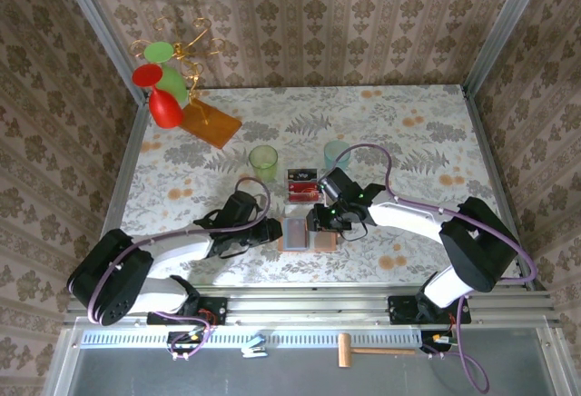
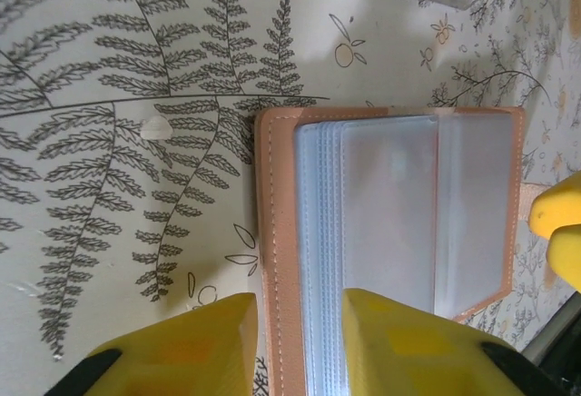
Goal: Take the credit cards out of the card holder
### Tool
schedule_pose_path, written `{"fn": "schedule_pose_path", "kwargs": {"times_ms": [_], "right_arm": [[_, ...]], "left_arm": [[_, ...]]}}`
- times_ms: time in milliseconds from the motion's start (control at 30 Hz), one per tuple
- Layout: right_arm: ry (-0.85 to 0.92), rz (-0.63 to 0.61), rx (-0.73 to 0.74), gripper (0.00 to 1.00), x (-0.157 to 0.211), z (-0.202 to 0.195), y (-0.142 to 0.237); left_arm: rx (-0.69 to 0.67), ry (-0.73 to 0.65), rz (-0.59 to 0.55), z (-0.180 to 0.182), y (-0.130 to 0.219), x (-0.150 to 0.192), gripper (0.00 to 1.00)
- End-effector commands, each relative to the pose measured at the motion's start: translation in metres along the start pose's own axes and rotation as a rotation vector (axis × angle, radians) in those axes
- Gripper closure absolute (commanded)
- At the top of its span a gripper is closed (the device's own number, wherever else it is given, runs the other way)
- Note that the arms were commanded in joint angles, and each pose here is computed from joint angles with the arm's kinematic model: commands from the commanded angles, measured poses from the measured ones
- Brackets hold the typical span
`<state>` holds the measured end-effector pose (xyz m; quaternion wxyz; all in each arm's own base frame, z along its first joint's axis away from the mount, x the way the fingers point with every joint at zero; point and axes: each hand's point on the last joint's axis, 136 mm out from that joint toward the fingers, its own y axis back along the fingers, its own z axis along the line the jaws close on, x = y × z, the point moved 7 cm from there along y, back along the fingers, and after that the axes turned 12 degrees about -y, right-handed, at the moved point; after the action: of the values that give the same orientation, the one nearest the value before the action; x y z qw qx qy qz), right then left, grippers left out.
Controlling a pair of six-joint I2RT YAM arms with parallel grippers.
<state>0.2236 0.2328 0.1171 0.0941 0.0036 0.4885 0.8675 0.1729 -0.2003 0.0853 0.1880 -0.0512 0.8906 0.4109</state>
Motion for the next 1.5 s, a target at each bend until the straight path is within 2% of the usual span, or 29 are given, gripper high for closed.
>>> {"fn": "schedule_pose_path", "kwargs": {"times_ms": [0,267,867,1267,1467], "right_arm": [[-0.024,0.012,-0.035,0.68,0.004,0.003,0.001],[-0.05,0.027,-0.046,0.71,0.004,0.002,-0.009],[-0.089,0.109,-0.123,0.78,0.008,0.006,-0.033],[-0.094,0.064,0.028,0.74,0.011,-0.015,-0.031],[-0.1,0.053,0.032,0.74,0.011,-0.019,-0.031]], "left_arm": [[0.011,0.021,0.001,0.001,-0.007,0.003,0.74],[0.004,0.045,0.054,0.005,-0.018,0.011,0.88],[-0.035,0.045,0.08,0.008,-0.016,0.014,0.9],[-0.053,0.048,0.098,0.011,-0.015,0.017,0.92],[-0.058,0.051,0.103,0.012,-0.016,0.019,0.92]]}}
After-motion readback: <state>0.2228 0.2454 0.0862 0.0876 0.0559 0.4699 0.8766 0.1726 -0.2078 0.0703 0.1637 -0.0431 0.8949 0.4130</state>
